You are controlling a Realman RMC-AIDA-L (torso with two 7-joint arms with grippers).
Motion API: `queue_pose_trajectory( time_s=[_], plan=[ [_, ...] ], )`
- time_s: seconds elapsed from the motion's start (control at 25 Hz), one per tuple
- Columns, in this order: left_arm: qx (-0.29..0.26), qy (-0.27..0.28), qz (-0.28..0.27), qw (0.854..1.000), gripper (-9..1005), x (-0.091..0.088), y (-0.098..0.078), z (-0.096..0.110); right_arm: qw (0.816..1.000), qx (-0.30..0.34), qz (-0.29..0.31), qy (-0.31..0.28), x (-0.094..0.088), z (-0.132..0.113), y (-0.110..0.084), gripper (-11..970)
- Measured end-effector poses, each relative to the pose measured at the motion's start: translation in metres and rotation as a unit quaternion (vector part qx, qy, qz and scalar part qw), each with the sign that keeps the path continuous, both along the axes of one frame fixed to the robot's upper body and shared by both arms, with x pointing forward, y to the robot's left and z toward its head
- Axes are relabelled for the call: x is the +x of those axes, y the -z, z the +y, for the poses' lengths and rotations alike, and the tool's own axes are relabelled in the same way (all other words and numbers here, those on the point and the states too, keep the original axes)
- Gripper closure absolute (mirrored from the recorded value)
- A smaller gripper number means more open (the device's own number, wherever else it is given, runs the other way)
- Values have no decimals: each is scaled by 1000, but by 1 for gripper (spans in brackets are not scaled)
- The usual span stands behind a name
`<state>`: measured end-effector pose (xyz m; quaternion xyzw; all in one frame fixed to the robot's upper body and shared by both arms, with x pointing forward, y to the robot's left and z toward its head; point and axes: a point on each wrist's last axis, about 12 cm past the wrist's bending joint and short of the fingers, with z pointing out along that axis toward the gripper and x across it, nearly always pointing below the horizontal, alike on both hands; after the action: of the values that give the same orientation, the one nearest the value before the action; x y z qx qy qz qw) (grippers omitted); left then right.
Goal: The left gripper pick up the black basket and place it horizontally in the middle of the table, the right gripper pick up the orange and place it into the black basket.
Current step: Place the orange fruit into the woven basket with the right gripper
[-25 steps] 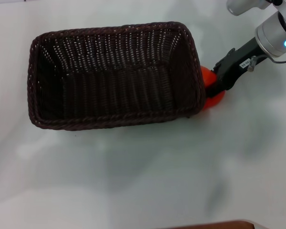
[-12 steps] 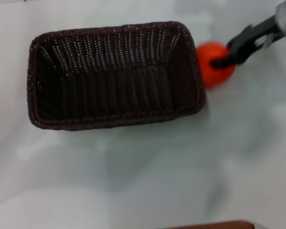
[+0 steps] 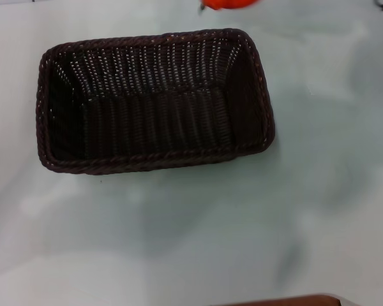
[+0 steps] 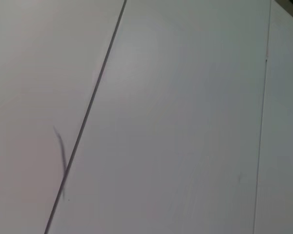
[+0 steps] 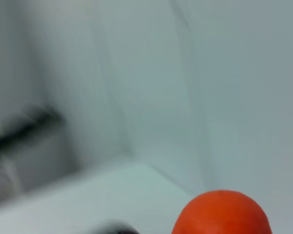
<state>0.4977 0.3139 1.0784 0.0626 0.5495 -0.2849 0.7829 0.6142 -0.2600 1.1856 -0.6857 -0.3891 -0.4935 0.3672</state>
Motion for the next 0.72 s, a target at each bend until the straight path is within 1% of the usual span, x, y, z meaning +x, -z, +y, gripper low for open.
queue_pose_trajectory(
  time_s=[0.08, 0.12, 0.16, 0.28, 0.44, 0.56, 0.72],
  plan=[
    [-1, -1, 0, 1000, 468, 0, 0, 0, 998, 40, -29, -45, -8, 18, 3, 592],
    [-1, -1, 0, 1000, 469, 0, 0, 0, 997, 45, -36, -60, -10, 27, 6, 608],
    [-2, -2, 0, 1000, 469, 0, 0, 0, 995, 46, -40, -75, -12, 36, 9, 625],
    [-5, -1, 2, 1000, 469, -1, 1, 0, 992, 33, -35, -113, -15, 62, 19, 628],
    [-6, -1, 3, 1000, 470, -1, 2, -1, 992, 29, -20, -122, -16, 76, 27, 633],
    [-7, -2, 4, 1000, 470, -2, 2, -1, 992, 32, -19, -121, -16, 78, 29, 636],
    [-7, -1, 5, 1000, 471, -2, 3, -1, 992, 52, -27, -112, -18, 74, 29, 459]
  ],
)
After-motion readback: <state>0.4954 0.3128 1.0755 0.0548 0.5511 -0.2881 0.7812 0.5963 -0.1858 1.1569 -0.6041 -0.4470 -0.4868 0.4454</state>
